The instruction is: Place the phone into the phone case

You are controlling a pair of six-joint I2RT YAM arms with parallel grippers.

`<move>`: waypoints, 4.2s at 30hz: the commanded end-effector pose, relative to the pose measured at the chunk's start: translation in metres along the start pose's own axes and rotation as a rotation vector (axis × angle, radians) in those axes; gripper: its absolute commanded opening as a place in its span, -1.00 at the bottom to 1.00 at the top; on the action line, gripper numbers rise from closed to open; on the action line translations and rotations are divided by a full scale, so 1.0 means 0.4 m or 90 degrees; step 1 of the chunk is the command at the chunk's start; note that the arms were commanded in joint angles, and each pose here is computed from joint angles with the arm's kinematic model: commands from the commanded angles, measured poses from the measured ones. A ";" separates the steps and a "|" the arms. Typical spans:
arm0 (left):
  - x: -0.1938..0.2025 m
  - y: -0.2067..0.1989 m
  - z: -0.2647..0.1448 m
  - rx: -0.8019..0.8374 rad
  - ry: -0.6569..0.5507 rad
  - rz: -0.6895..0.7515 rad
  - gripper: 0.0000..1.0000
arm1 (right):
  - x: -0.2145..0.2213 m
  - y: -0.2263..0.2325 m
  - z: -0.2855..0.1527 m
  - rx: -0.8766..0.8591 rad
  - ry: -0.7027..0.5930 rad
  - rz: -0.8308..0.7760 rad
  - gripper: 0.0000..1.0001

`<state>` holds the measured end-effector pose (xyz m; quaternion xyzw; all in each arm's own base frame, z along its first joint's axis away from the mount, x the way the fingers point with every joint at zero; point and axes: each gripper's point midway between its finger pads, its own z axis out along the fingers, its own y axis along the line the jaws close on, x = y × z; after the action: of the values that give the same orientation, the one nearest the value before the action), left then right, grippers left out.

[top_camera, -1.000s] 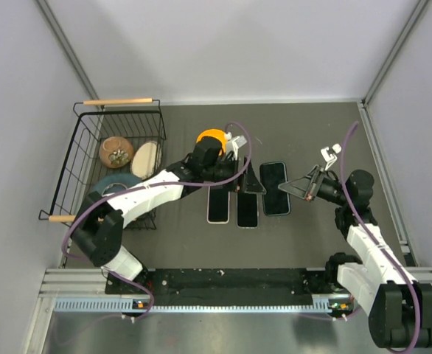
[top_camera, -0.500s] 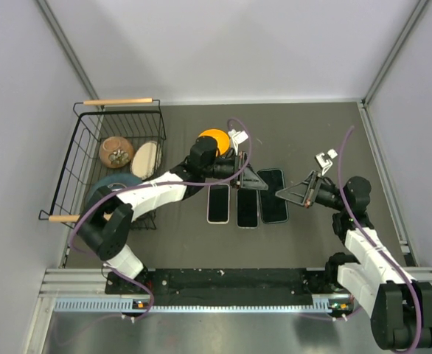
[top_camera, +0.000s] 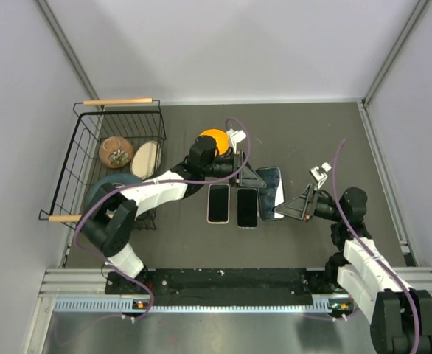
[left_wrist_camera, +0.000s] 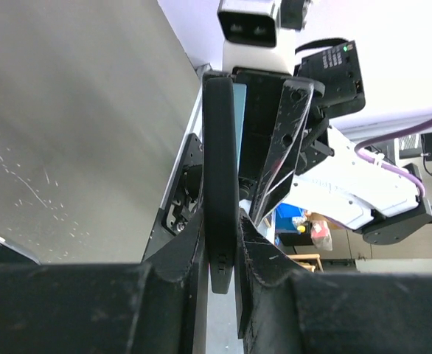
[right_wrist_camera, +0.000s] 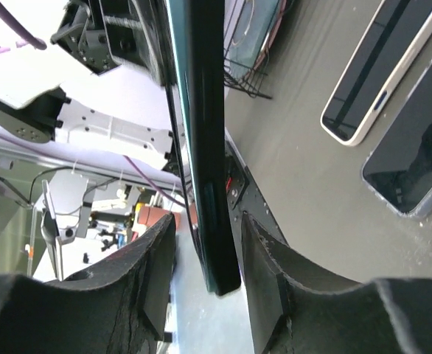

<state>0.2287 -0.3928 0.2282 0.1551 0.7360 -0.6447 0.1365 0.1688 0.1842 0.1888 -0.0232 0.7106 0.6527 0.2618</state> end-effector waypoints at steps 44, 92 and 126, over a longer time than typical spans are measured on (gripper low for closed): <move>0.072 -0.073 -0.049 0.139 0.122 0.135 -1.00 | -0.165 0.093 0.036 0.024 -0.036 -0.156 0.12; 0.028 -0.064 -0.050 0.035 0.054 0.139 -1.00 | -0.043 0.002 0.079 0.061 0.019 -0.144 -0.74; -0.034 -0.054 -0.376 -0.411 -0.098 0.392 0.98 | -0.135 -0.308 0.018 0.511 0.113 -0.042 -1.00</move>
<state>0.2242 -0.2555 0.2713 0.2676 0.8138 -0.3470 0.3817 0.2384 0.1514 0.0774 0.0289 0.9374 0.3013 0.1723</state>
